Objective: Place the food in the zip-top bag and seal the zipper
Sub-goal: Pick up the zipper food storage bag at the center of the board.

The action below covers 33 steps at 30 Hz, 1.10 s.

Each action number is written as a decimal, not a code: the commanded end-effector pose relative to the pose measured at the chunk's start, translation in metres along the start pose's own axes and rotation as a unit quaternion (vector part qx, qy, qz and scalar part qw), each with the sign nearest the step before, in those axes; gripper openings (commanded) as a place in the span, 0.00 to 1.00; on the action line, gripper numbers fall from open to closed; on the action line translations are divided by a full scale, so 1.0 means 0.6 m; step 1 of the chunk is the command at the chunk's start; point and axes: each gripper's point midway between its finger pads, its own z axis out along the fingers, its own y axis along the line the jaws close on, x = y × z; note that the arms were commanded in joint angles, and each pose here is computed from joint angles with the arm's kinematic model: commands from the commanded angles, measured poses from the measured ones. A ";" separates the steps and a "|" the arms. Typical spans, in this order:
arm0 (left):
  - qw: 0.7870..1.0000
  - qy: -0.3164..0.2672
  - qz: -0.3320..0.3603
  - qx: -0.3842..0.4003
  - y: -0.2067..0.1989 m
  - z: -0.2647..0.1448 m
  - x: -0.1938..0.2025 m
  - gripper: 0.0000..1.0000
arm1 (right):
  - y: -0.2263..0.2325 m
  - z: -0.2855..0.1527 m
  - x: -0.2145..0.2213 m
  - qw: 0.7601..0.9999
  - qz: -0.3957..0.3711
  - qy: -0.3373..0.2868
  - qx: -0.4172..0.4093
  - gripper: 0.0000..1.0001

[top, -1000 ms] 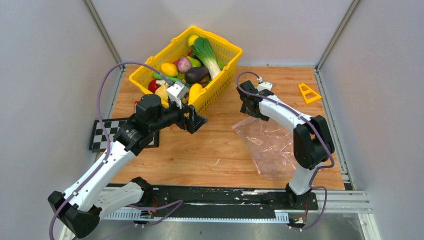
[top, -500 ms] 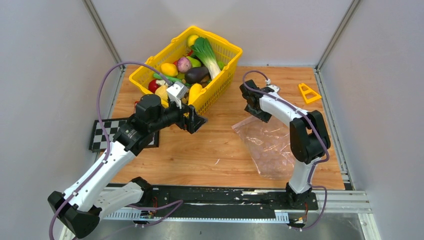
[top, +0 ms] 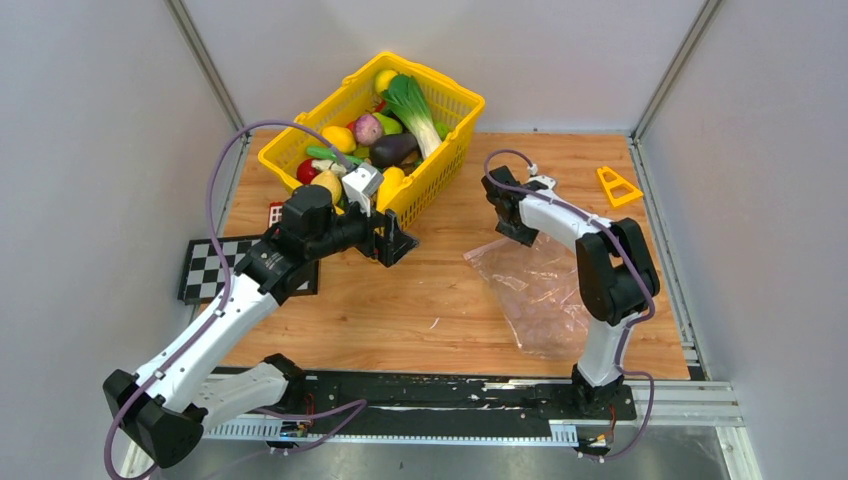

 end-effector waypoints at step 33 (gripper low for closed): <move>0.997 -0.005 0.007 0.071 -0.085 0.067 -0.022 1.00 | 0.011 -0.403 0.014 0.733 -0.196 -0.236 -0.607 0.00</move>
